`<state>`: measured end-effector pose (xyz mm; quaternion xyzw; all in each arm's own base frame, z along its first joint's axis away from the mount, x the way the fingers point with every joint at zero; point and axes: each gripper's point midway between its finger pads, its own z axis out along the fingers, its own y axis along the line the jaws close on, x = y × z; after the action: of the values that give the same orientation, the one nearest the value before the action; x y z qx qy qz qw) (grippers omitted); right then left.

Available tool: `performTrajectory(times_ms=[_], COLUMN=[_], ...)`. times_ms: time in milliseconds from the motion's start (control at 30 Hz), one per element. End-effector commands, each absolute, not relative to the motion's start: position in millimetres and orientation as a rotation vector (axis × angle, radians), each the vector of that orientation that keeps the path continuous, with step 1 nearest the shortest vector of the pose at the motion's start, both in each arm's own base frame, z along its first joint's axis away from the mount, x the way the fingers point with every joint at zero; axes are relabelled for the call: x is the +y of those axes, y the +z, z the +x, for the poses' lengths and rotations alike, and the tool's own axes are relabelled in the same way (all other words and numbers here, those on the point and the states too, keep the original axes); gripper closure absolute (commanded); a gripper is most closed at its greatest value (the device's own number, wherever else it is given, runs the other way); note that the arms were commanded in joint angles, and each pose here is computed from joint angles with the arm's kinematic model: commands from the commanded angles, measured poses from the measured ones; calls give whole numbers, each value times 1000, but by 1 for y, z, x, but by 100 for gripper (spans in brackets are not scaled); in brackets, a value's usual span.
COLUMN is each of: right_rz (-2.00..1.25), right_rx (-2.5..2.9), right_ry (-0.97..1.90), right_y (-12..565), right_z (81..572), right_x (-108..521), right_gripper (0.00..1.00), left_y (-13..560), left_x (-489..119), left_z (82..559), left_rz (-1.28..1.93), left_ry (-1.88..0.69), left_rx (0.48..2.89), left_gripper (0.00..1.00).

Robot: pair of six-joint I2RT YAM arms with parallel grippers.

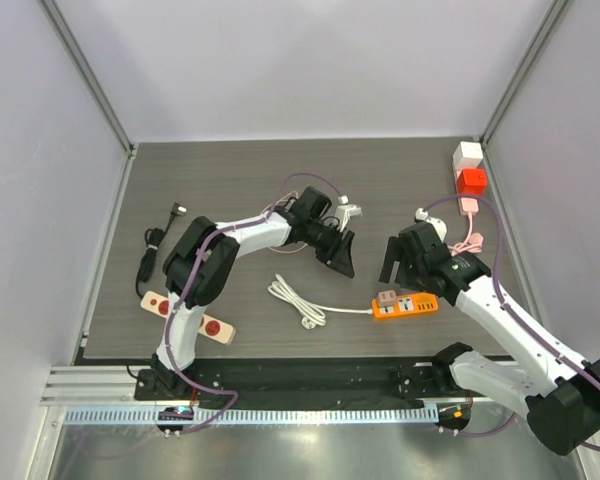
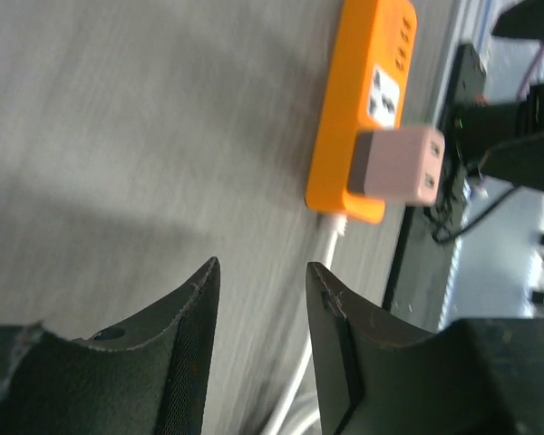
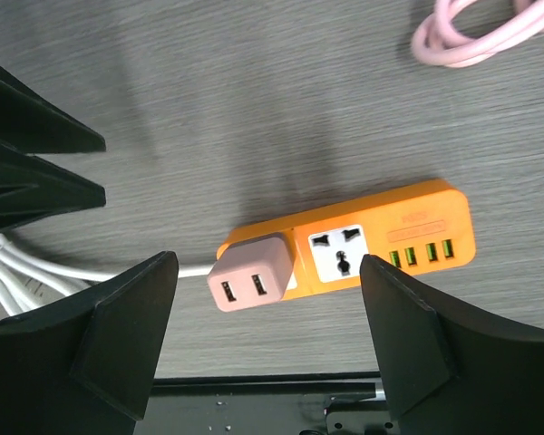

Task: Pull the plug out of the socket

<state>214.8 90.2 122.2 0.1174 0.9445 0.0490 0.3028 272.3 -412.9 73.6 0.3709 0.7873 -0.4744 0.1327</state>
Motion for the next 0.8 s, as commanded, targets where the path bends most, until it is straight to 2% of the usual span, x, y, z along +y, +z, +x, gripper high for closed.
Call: performTrajectory(times_ms=[0, 233, 400, 600, 767], right_rz=[249, 207, 180, 209, 212], right_rx=[2539, 2576, 2627, 2629, 2629], right_ry=[211, 245, 262, 273, 288], right_y=[115, 107, 97, 92, 90], right_z=[215, 217, 211, 210, 207], right_x=[104, 114, 118, 119, 120], right_gripper=[14, 17, 17, 17, 18], left_y=[91, 88, 64, 36, 49], left_x=[-406, -415, -424, -425, -428], left_z=[244, 234, 228, 213, 205], left_rz=[1215, 1213, 1069, 976, 940], left_ry=[-1541, -1559, -1406, -1257, -1342], left_rx=[2254, 2285, 2427, 2458, 2386], left_gripper=[56, 55, 63, 60, 57])
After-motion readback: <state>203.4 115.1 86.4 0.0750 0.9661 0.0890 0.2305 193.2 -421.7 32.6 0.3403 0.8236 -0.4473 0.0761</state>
